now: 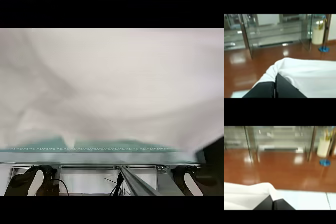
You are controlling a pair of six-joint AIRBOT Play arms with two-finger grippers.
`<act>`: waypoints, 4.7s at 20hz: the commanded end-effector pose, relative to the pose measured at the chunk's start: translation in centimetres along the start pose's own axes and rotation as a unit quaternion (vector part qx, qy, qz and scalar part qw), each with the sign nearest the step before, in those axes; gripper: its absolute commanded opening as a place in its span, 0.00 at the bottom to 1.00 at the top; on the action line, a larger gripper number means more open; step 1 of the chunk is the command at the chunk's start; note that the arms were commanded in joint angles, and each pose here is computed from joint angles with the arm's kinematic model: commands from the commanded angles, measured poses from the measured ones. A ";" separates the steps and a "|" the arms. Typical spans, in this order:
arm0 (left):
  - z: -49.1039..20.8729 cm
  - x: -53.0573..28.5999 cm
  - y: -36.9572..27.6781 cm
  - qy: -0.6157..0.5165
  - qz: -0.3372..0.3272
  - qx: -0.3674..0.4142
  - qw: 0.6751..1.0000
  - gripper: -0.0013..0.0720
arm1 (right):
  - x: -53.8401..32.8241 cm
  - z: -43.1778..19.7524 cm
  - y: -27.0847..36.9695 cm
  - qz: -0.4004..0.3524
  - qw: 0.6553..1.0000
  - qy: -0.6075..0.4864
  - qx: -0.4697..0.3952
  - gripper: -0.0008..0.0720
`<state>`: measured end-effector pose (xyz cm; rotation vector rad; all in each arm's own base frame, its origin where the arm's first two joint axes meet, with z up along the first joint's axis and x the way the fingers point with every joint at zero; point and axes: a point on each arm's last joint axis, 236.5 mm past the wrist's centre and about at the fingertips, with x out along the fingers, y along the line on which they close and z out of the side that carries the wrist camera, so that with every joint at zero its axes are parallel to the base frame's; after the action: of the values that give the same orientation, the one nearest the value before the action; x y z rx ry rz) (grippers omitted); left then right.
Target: Fold the shirts.
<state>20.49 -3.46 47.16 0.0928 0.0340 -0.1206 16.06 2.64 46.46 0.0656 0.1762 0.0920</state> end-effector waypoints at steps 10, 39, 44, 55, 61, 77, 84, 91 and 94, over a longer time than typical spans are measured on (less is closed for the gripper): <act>-32.6 18.5 -3.7 0.354 -0.102 -0.170 0.914 0.05 | 25.5 -23.2 -2.3 0.026 0.953 0.284 0.102 0.03; -53.7 3.6 -3.2 0.578 -0.091 -0.547 0.598 0.97 | 19.8 -44.3 -0.5 0.097 0.814 0.467 0.331 0.87; -54.3 5.1 -3.1 0.557 -0.088 -0.541 0.624 0.97 | 18.5 -43.3 0.5 0.103 0.827 0.444 0.331 0.87; -56.5 4.9 -4.8 0.592 -0.104 -0.496 0.627 0.97 | 19.0 -43.0 0.2 0.094 0.827 0.434 0.344 0.87; -55.9 6.3 -6.9 0.588 -0.151 -0.460 0.649 0.05 | 18.1 -45.8 -7.3 -0.047 0.835 0.443 0.322 0.87; -54.9 8.9 -5.7 0.551 -0.138 -0.473 0.674 0.05 | 15.4 -52.6 -6.3 -0.029 0.709 0.533 0.461 0.87; -54.8 8.9 -5.8 0.551 -0.138 -0.473 0.673 0.05 | 18.7 -53.9 -4.6 -0.010 0.708 0.549 0.445 0.83; -51.2 12.2 -5.0 0.497 -0.157 -0.497 0.694 0.05 | 23.9 -47.0 -2.3 0.080 0.772 0.530 0.341 0.03; -36.6 19.8 -1.6 0.300 -0.215 -0.514 0.774 0.05 | 28.7 -33.4 -2.5 0.128 0.850 0.435 0.267 0.03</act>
<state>33.50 -4.37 -1.09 -0.9530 1.0878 -0.4020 33.96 4.41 -0.71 0.7307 1.2709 0.2413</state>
